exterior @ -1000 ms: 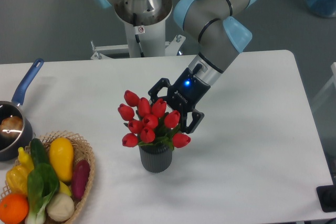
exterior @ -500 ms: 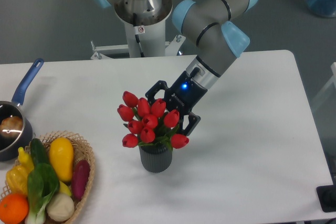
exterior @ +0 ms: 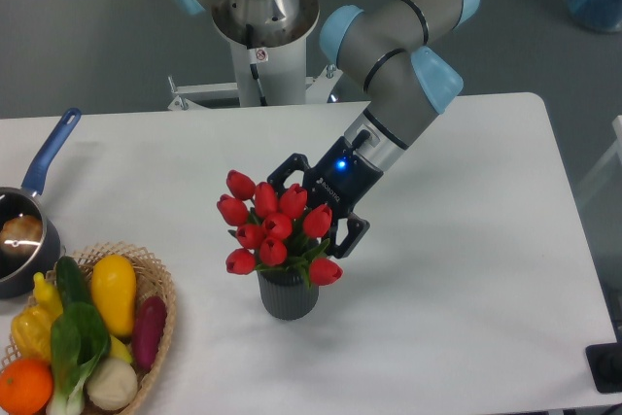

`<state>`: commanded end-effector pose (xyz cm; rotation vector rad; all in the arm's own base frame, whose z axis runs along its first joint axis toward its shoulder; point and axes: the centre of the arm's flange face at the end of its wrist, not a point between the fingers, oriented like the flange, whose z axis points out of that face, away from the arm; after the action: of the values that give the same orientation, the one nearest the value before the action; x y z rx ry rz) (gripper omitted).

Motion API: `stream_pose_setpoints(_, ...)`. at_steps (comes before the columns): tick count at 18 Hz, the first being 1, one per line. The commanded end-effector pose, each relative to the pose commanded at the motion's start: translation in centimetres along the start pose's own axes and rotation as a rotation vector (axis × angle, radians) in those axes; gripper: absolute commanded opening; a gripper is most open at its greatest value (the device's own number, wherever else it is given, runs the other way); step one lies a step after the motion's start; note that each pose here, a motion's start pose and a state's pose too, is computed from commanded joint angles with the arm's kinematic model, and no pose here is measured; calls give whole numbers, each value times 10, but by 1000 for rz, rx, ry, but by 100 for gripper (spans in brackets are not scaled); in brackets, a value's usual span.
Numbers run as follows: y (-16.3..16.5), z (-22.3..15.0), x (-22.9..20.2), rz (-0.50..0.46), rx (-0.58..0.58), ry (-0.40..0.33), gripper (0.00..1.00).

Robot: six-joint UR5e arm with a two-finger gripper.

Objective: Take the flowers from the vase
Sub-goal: 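Close the gripper on the tulip stems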

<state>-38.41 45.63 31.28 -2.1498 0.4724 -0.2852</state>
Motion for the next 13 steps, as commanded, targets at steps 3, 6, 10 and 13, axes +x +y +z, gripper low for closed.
stream_pose_setpoints(3, 1, -1, -1, -2, -1, -3, 100)
stream_pose_setpoints(6, 2, -2, -1, -1, -3, -4, 100)
stream_pose_setpoints(10, 4, 0, -3, 4, 6, -1, 100)
stream_pose_setpoints(13, 6, 4, -3, 20, 6, 6, 100)
